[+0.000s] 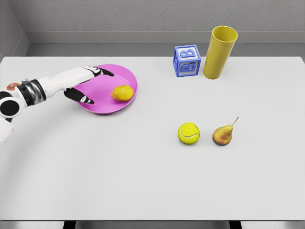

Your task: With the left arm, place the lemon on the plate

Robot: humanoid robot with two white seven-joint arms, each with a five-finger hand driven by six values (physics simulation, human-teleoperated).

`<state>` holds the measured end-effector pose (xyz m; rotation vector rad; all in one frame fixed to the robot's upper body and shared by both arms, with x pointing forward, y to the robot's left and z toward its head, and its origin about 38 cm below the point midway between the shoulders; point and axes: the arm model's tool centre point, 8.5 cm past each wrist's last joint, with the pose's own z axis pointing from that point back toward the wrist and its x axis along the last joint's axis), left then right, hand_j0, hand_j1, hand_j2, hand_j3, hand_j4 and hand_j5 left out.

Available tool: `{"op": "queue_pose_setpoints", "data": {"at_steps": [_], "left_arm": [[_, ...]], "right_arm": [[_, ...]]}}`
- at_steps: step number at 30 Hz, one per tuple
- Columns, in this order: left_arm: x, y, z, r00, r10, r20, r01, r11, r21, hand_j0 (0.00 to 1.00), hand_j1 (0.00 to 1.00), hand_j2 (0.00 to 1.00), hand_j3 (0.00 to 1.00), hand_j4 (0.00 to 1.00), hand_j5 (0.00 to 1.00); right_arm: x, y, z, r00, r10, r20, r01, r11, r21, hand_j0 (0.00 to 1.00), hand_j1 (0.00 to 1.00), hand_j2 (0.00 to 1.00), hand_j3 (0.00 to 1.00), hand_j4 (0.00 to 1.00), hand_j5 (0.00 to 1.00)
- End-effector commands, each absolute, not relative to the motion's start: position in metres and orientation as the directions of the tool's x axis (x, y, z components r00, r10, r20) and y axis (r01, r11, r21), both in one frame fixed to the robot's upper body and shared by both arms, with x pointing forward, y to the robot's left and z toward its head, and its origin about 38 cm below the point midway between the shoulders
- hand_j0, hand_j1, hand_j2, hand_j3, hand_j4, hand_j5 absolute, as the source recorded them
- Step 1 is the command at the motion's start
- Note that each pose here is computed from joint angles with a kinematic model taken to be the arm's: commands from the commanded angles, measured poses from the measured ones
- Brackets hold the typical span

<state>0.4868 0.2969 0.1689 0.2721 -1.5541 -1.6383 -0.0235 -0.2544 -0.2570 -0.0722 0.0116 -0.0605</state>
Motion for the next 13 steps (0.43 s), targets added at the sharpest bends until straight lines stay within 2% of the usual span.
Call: {"op": "queue_pose_setpoints", "data": {"at_steps": [1, 8, 13], "left_arm": [[0.487, 0.326, 0.185, -0.594, -0.718, 0.363, 0.384, 0.144, 0.912, 1.00, 1.00, 1.00, 1.00, 1.00, 1.00], [0.451, 0.415, 0.170, -0.445, -0.819, 0.364, 0.395, 0.185, 0.900, 1.00, 1.00, 1.00, 1.00, 1.00, 1.00], [0.445, 0.421, 0.168, -0.431, -0.810, 0.398, 0.396, 0.227, 0.890, 1.00, 1.00, 1.00, 1.00, 1.00, 1.00]], "right_arm": [[-0.023, -0.254, -0.257, 0.998, -0.061, -0.010, 0.060, 0.996, -0.072, 1.00, 1.00, 1.00, 1.00, 1.00, 1.00], [-0.023, -0.254, -0.257, 0.998, -0.061, -0.010, 0.060, 0.996, -0.072, 1.00, 1.00, 1.00, 1.00, 1.00, 1.00], [-0.023, -0.254, -0.257, 0.998, -0.061, -0.010, 0.060, 0.996, -0.072, 1.00, 1.00, 1.00, 1.00, 1.00, 1.00]]}}
